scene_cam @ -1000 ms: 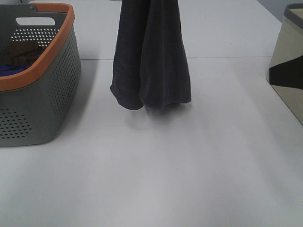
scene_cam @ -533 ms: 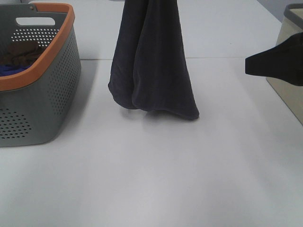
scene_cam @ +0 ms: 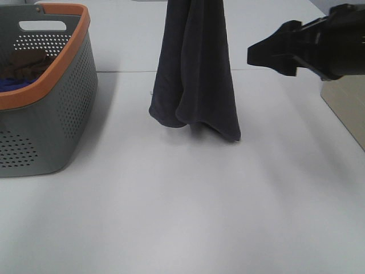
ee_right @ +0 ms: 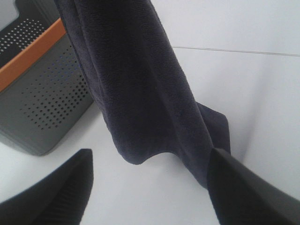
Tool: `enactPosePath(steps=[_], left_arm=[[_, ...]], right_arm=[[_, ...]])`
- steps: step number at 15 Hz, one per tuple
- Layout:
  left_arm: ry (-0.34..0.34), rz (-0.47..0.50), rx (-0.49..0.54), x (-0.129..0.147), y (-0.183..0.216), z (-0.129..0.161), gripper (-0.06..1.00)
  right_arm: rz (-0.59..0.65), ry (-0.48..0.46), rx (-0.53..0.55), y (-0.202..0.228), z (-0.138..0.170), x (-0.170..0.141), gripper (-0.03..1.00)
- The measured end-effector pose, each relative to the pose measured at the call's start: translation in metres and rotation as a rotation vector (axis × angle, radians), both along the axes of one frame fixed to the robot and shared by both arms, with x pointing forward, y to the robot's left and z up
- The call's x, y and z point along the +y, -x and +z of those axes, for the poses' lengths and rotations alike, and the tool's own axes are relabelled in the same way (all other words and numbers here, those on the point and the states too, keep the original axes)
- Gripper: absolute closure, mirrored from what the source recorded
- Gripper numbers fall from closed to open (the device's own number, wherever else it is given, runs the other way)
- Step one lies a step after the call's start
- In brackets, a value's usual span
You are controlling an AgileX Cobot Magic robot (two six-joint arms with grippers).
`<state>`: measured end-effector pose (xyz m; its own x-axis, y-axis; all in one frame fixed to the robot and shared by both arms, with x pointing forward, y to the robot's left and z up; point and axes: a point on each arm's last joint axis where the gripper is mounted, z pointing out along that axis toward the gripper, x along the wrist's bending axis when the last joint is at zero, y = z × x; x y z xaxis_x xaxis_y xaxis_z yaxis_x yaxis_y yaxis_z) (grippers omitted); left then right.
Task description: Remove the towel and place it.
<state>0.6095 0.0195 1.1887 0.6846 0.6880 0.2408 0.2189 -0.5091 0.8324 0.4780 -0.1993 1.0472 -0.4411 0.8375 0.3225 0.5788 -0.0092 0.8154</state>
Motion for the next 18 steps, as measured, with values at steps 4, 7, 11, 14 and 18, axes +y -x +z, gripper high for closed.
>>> enactPosePath(steps=[4, 7, 11, 14, 18], left_arm=[[0.080, 0.030, 0.000, -0.011, -0.011, -0.012, 0.94], [0.081, 0.019, -0.007, -0.018, -0.012, -0.018, 0.94], [0.076, 0.021, -0.025, -0.018, -0.013, -0.017, 0.94], [0.079, 0.020, -0.030, -0.018, -0.013, -0.017, 0.94], [0.098, 0.019, -0.062, -0.019, -0.014, -0.014, 0.94]], right_arm=[[-0.083, 0.051, -0.020, -0.033, -0.008, 0.040, 0.35], [-0.138, -0.006, 0.034, -0.062, -0.015, 0.058, 0.35], [-0.142, -0.027, 0.085, -0.086, -0.029, 0.073, 0.35], [-0.149, -0.018, 0.125, -0.098, -0.045, 0.078, 0.35], [-0.113, 0.009, 0.225, -0.103, -0.080, 0.086, 0.38]])
